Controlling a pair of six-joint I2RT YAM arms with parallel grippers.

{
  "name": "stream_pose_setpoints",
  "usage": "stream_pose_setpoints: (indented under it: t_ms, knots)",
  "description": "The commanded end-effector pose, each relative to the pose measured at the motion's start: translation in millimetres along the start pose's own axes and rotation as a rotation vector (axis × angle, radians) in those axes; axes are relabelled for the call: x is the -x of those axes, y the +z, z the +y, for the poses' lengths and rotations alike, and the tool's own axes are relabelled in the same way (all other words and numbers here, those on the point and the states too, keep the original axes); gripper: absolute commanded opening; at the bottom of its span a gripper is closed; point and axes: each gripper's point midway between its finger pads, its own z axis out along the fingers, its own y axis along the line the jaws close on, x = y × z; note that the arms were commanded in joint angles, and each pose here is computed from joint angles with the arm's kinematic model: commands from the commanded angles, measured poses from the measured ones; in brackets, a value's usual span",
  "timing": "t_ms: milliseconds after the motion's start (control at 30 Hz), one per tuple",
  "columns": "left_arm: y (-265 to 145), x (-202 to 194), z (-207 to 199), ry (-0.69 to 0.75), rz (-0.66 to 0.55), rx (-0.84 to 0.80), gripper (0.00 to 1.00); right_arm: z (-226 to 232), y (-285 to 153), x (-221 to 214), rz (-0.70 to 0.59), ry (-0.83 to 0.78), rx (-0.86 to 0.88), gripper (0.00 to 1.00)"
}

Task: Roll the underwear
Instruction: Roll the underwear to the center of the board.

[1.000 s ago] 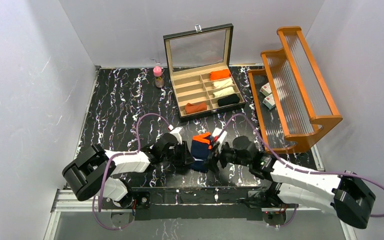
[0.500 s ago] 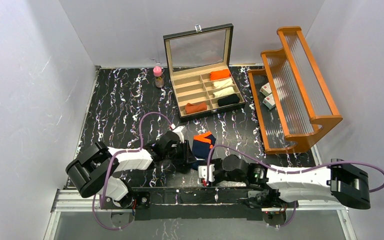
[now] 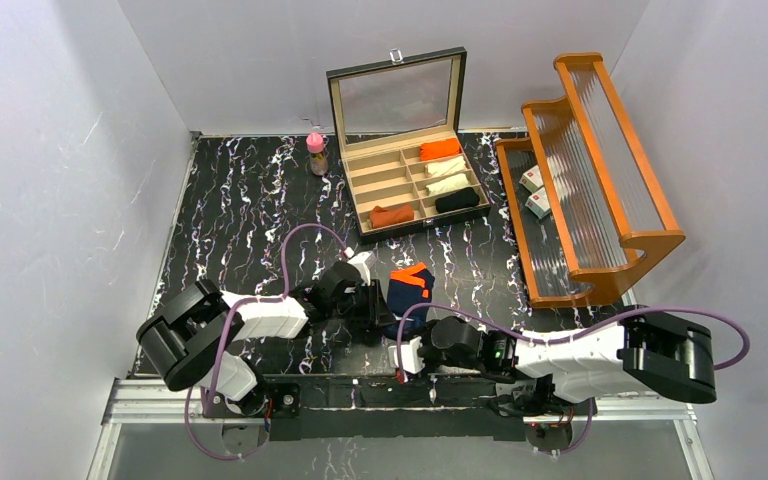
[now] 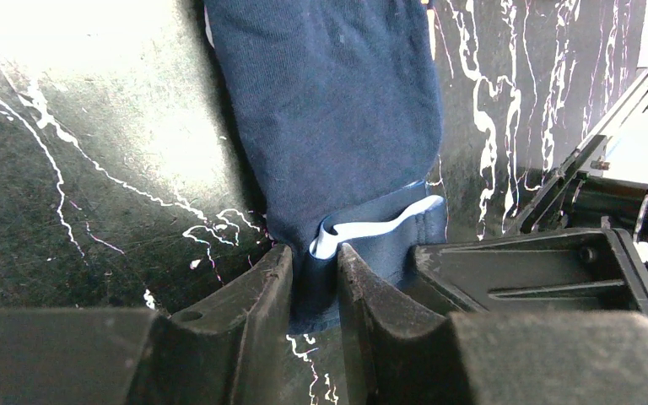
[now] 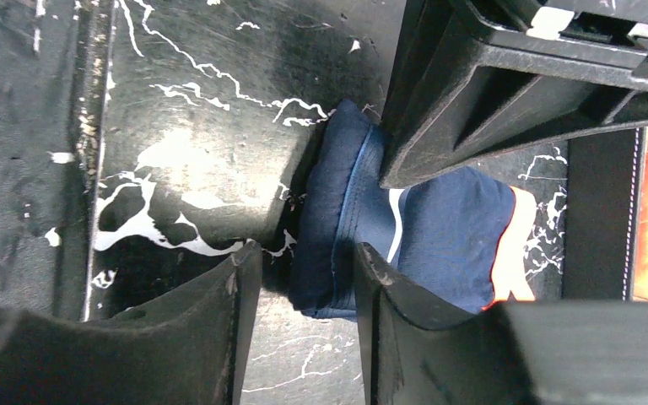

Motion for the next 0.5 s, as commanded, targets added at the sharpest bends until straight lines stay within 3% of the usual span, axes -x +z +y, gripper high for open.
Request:
stream_pose_setpoints:
  t_ms: [0,333,467]
  knots:
    - [-11.5,-61.8,64.3,-0.003,0.207,0.231,0.25,-11.6,3.0,-7.8,0.033,-0.019,-0.079,0.5]
    - [-10.6,-65.4,64.3,0.014,0.237,0.225,0.24,-13.6,4.6,-18.4,0.056,-0.026,-0.123,0.48]
    - [-12.3,-67.0,66.8,0.014,0.24,0.235,0.23,-10.0,5.3,-25.0,0.082,-0.006,-0.117,0.39]
